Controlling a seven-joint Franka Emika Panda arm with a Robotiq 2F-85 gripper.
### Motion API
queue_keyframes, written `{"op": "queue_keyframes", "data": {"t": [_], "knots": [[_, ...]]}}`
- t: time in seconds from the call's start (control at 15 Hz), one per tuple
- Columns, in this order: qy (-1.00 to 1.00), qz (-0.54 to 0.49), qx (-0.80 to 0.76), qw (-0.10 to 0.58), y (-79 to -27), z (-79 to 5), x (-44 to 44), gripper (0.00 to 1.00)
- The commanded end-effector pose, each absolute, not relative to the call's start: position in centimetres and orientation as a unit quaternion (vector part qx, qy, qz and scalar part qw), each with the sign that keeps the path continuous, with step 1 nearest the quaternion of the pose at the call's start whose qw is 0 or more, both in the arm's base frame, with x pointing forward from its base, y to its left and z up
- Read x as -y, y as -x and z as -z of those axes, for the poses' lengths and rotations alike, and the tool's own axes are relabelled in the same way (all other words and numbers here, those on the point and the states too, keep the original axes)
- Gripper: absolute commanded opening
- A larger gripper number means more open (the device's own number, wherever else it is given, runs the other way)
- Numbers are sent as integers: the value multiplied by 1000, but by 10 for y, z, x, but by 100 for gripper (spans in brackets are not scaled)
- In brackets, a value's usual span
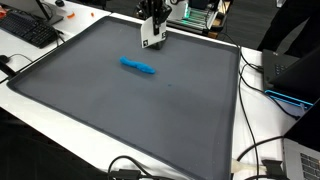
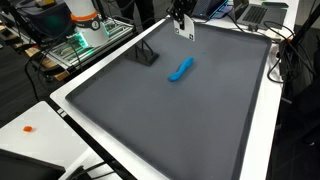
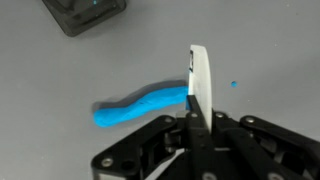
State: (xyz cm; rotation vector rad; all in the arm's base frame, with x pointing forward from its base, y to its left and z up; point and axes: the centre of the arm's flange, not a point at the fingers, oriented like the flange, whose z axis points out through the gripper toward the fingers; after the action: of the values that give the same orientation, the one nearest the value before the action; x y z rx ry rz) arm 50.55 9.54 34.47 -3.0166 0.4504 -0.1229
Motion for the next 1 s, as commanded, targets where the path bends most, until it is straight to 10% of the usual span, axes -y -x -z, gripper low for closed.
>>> {"op": "queue_keyframes", "data": {"t": [0.0,0.93], "knots": [[991,38,-123,42,-508,-344,-97,4],[998,33,32,38,-527,-330,-112,1]]}}
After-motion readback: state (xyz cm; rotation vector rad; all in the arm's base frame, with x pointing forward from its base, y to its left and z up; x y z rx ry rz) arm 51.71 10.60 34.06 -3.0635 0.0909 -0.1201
